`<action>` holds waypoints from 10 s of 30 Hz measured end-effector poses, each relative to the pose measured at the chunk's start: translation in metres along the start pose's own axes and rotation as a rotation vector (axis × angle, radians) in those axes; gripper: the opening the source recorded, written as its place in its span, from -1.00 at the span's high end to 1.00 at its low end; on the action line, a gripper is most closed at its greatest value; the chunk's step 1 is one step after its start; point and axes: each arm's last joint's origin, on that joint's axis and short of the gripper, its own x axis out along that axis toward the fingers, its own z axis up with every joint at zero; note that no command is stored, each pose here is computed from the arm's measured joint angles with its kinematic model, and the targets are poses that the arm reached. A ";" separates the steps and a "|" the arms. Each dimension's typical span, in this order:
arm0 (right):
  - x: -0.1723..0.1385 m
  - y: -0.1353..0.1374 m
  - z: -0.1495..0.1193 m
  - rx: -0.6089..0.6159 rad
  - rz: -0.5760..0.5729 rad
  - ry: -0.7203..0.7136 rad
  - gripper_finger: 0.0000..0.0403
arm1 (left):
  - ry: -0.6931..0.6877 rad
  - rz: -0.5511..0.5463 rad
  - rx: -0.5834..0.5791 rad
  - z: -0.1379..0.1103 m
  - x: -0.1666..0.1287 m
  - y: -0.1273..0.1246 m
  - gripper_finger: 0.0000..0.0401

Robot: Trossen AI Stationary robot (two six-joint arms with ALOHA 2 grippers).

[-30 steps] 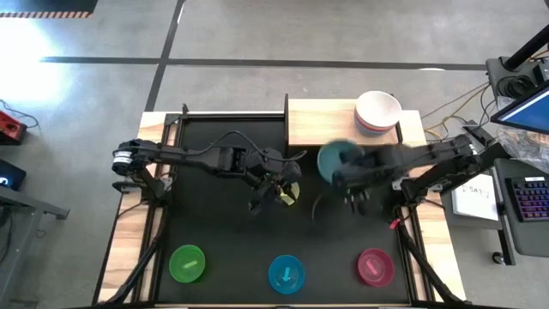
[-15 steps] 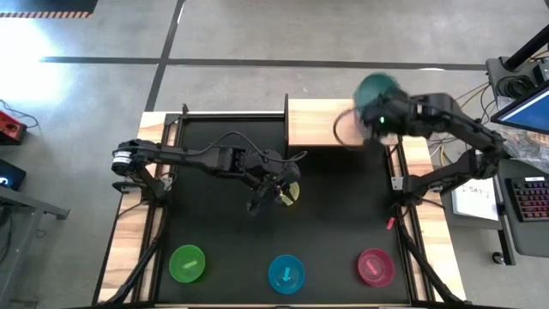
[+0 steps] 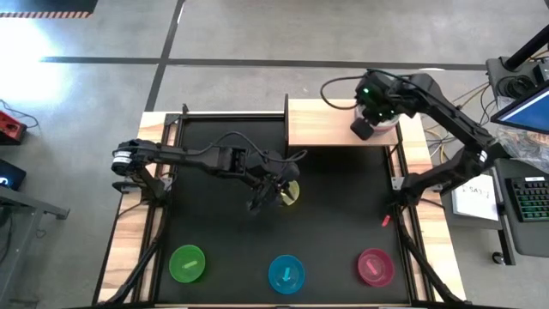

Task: Place and stack bowls onto a shelf
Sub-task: Stack the green bowl on top of the white stacked bowls on the shelf, then put the yellow bowl on the shelf, then stack the red bowl on top of the yellow bowl on the shelf

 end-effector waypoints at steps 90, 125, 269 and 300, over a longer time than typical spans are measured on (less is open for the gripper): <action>-0.055 -0.004 -0.009 0.150 0.181 -0.258 0.52 | 0.191 -0.153 -0.521 -0.018 0.003 -0.017 0.47; 0.001 0.135 -0.069 -0.198 0.324 0.045 0.53 | 0.496 -0.060 -0.652 -0.090 0.110 -0.056 0.47; 0.042 0.214 -0.190 0.337 0.542 0.410 0.53 | 0.251 -0.231 -0.652 -0.045 -0.005 0.098 0.57; 0.053 0.332 -0.268 0.285 0.267 0.635 0.53 | 0.291 -0.292 -0.506 0.056 -0.054 0.033 0.57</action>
